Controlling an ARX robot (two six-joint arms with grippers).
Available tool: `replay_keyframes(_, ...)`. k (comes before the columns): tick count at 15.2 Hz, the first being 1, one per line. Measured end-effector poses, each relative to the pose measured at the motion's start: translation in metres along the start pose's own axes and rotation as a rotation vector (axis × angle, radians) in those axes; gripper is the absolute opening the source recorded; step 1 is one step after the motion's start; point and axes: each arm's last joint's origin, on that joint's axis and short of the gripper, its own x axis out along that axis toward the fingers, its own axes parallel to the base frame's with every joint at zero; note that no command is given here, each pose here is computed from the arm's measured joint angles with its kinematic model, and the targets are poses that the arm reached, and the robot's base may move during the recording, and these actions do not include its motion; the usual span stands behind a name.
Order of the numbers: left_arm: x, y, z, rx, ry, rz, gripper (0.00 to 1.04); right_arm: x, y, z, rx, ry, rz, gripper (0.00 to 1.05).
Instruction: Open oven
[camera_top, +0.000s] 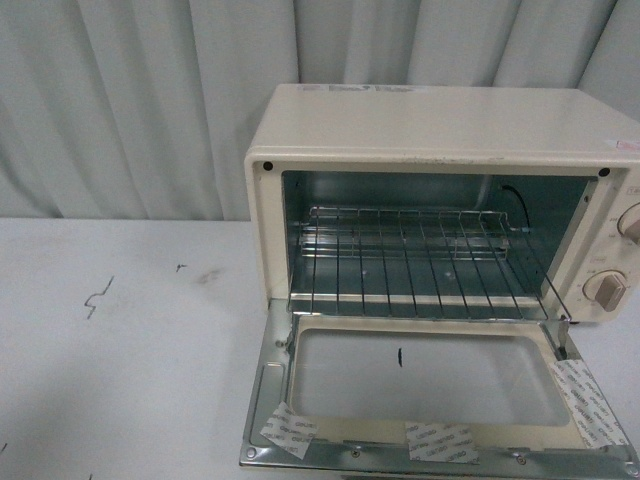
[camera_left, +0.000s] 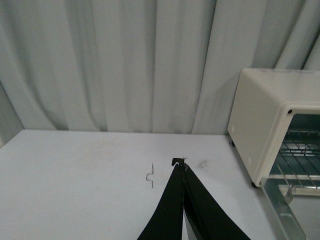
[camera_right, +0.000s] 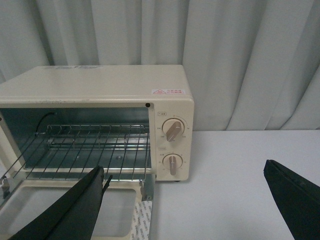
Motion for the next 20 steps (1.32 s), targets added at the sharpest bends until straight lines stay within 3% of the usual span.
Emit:
replay_keyframes(1, -0.0066, 0.0, -0.0063, 0.0, 0.055, -0.003, 0.02, 0.0, 0.0, 0.0, 0.0, 0.0, 0.0, 0.98)
replay_keyframes(5, -0.0103, 0.0002, -0.0028, 0.0, 0.008, 0.001, 0.02, 0.0, 0.0, 0.0001, 0.0, -0.001, 0.0, 0.98)
replay_keyframes(6, -0.0103, 0.0002, -0.0028, 0.0, 0.008, 0.001, 0.06, 0.0, 0.0, 0.0001, 0.0, -0.001, 0.0, 0.98)
replay_keyframes(11, -0.0103, 0.0002, -0.0028, 0.0, 0.008, 0.001, 0.78, 0.0, 0.0, 0.0001, 0.0, -0.001, 0.0, 0.98)
replay_keyframes(13, -0.0103, 0.0002, -0.0027, 0.001, 0.008, 0.001, 1.0, 0.0, 0.0, 0.0001, 0.0, -0.001, 0.0, 0.98)
replay_keyframes(20, -0.0103, 0.0002, -0.003, 0.0, 0.01, 0.001, 0.98, 0.0, 0.0, -0.0003, 0.0, 0.003, -0.001, 0.98)
